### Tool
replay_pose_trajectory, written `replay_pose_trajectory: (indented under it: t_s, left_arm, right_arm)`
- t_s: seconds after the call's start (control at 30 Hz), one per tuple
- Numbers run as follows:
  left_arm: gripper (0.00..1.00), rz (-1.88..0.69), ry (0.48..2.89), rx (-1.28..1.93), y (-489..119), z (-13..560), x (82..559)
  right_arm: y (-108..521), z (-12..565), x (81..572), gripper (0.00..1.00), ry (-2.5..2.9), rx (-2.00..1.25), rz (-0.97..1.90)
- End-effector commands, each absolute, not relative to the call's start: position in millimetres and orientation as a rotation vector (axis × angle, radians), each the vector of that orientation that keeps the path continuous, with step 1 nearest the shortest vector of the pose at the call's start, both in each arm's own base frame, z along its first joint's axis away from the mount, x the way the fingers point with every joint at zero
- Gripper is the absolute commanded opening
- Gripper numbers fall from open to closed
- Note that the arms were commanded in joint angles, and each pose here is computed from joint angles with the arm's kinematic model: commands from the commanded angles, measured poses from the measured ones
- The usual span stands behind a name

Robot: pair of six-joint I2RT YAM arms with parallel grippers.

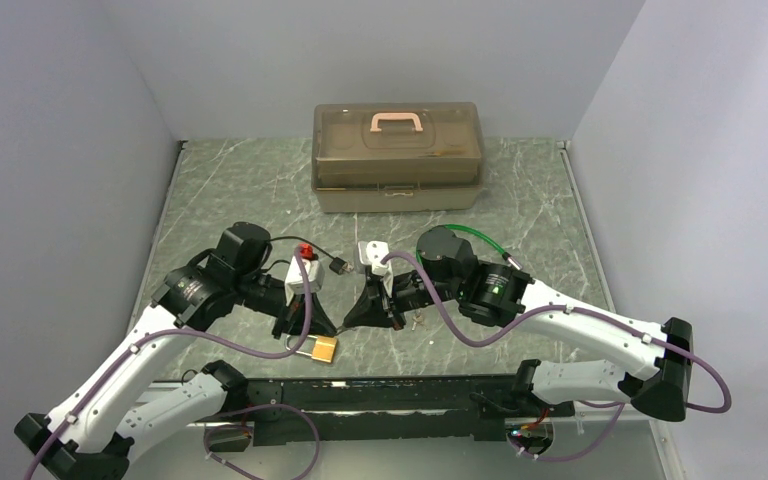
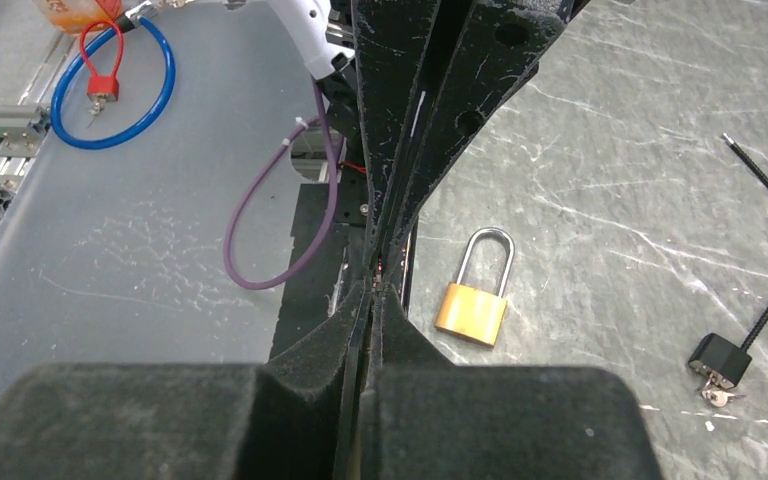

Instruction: Unlock with the key

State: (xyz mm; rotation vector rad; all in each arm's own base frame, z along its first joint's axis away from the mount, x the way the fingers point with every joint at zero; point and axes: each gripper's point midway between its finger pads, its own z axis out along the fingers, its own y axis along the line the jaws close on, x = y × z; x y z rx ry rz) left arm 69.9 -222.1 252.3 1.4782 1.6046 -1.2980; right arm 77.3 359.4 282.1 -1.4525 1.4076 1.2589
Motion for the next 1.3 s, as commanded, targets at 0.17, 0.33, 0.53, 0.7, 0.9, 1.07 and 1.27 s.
replay_pose_trajectory:
  t_s: [0.17, 0.33, 0.53, 0.7, 0.9, 1.07, 1.27]
  left_arm:
    - [0.02, -1.289, 1.5, 1.468, -225, 282, 68]
    - [0.01, -1.187, 1.592, 1.395, -223, 275, 86]
    - [0.0, -1.087, 1.585, 1.416, -217, 268, 93]
    - [0.0, -0.977, 1.567, 1.464, -208, 261, 97]
    - [0.0, -0.927, 1.537, 1.491, -203, 265, 97]
    - [0.0, -0.948, 1.516, 1.506, -204, 269, 93]
    - [0.0, -0.967, 1.51, 1.525, -206, 269, 93]
  right_arm:
    - [364, 302, 84, 0.0, 1.35, -1.446, 1.222]
    - [364, 306, 79, 0.0, 1.339, -1.458, 1.231]
    - [364, 307, 74, 0.03, 1.337, -1.456, 1.253]
    - [359, 311, 81, 0.28, 1.334, -1.414, 1.203]
    - [359, 320, 96, 0.46, 1.317, -1.387, 1.132]
    - [367, 326, 96, 0.59, 1.26, -1.373, 1.168]
    - [383, 320, 91, 0.51, 1.247, -1.399, 1.255]
